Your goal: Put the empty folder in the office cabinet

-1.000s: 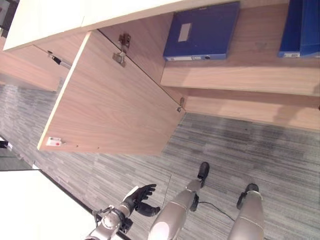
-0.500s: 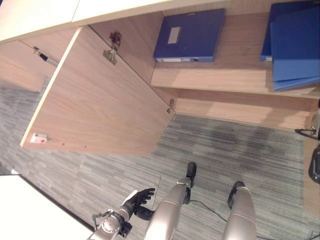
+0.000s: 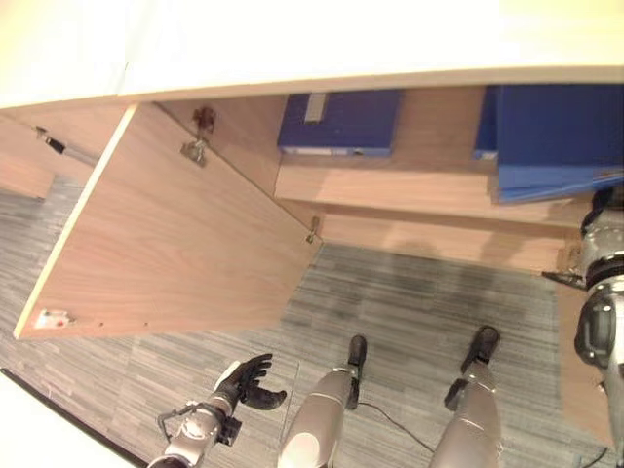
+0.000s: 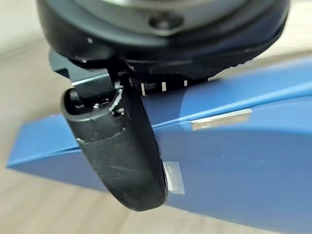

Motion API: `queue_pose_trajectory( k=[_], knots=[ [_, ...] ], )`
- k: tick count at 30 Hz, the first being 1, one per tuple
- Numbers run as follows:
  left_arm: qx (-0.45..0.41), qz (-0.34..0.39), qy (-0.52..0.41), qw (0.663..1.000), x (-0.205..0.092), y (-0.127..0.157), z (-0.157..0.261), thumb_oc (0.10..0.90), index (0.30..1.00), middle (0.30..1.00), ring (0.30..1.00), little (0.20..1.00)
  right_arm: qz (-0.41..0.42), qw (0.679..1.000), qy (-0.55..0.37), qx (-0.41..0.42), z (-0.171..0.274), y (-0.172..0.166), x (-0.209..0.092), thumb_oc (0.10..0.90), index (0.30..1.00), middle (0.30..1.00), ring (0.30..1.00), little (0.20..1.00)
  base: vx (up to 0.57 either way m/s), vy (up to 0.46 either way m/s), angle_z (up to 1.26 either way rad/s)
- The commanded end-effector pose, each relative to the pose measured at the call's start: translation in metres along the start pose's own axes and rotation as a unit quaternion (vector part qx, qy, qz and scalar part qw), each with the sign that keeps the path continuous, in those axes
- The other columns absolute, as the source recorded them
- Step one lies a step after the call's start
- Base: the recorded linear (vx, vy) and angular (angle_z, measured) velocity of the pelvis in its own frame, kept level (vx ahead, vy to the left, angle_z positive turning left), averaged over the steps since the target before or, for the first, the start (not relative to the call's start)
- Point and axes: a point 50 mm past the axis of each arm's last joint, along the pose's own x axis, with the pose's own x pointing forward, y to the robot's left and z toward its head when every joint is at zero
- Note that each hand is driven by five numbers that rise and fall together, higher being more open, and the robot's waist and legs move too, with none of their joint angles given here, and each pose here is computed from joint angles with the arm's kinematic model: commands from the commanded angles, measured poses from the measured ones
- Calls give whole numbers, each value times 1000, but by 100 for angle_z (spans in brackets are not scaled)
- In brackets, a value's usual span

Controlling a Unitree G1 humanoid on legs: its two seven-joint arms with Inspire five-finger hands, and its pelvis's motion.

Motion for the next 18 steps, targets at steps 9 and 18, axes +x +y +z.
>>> queue_pose_trajectory(
  k=[9,18],
  knots=[
    [29,32,97,994,-30,22,-53,800,900,900,900,900,125,978,-162,27,92,53,-4,400,300,300,300,300,81,-244,31],
    [-3,45,98,994,-28,15,-55,800,900,900,900,900,130,983,-126,-16,60,52,-6,400,300,300,300,300,201,21,-26]
  ],
)
